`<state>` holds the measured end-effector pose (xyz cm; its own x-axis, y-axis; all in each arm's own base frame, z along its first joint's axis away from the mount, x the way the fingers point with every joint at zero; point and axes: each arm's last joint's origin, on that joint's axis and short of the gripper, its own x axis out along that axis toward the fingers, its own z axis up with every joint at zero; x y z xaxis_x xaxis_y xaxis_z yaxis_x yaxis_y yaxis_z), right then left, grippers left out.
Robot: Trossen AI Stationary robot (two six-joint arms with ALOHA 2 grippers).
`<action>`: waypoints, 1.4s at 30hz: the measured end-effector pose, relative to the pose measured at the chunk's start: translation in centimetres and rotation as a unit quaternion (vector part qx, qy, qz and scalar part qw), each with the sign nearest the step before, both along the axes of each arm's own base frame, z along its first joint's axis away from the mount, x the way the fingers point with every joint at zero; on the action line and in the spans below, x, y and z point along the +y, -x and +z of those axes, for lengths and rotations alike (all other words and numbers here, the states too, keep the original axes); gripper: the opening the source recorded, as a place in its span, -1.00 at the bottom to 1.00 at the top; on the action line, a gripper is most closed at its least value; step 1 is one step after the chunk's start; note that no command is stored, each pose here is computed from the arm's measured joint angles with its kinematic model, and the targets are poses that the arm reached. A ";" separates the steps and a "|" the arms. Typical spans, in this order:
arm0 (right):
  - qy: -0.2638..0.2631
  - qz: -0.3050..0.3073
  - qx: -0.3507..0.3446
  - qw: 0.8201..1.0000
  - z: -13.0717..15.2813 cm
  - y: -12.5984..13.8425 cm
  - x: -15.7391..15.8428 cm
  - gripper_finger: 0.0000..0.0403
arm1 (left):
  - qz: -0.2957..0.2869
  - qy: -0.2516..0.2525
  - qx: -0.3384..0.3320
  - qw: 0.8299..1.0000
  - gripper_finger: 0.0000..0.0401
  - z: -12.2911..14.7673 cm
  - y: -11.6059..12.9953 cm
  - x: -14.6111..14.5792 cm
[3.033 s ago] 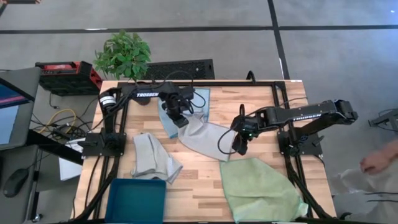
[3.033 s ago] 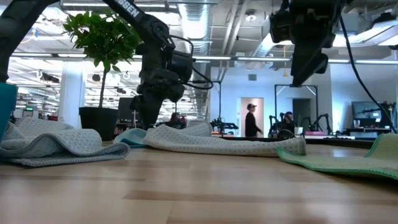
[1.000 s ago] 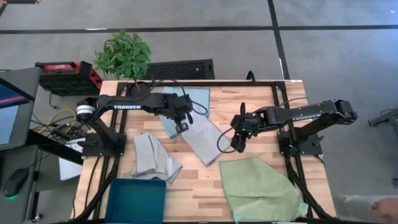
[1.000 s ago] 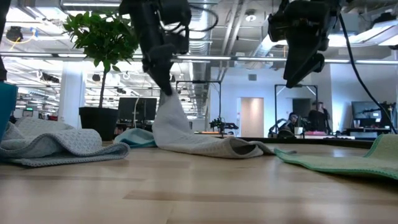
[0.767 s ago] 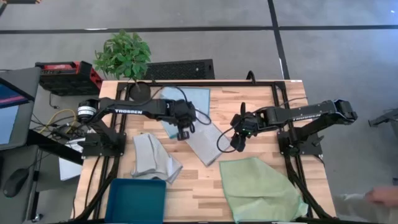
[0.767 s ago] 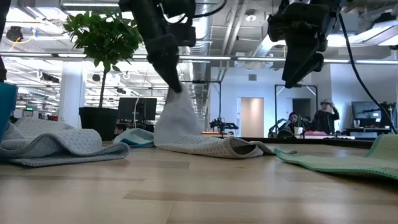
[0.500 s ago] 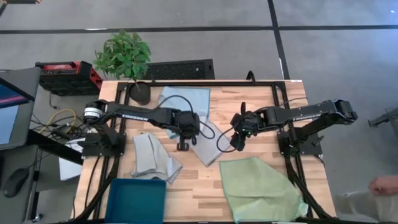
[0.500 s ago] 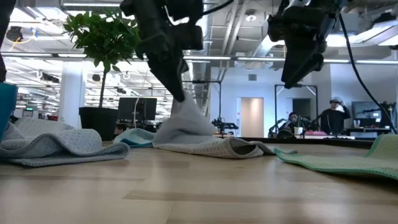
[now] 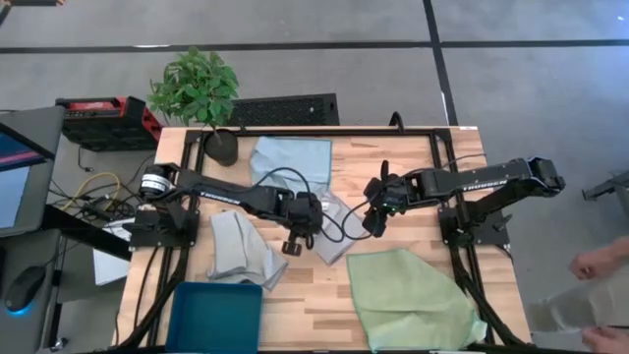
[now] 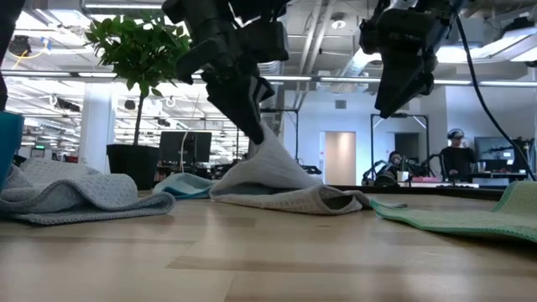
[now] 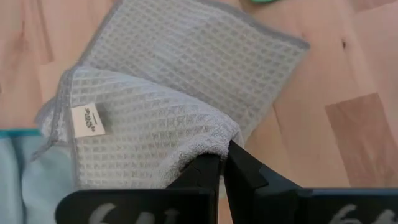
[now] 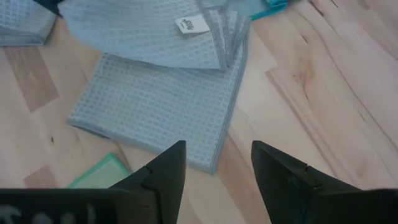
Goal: Fold microfiber towels
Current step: Fold the gray microfiber towel
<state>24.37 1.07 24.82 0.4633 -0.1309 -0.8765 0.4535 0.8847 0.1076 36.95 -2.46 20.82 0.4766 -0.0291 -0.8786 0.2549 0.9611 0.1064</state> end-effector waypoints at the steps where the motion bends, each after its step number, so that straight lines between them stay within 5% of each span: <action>1: 0.000 0.000 -0.002 1.000 0.0 0.0 0.0 0.02 | -0.002 0.000 -0.004 1.000 -1.00 0.0 -0.1 -0.1; 19: -0.003 -0.004 -0.020 1.000 0.2 -0.3 0.0 0.02 | 0.028 0.019 0.002 0.999 -0.98 -1.7 -0.8 -0.8; 33: -0.004 -0.004 -0.025 1.000 0.2 -0.4 0.0 0.02 | 0.025 0.041 -0.001 0.999 -0.41 -1.6 -0.9 -1.0; 42: -0.004 -0.004 -0.025 1.000 0.2 -0.4 0.0 0.02 | -0.027 0.029 0.009 0.999 -0.34 -1.4 -0.4 -1.3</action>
<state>24.77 1.10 25.06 0.5054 -0.1275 -0.8534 0.4538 0.8805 0.1372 37.38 -3.79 19.39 0.4572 -0.1059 -0.8830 0.3080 0.9503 0.0455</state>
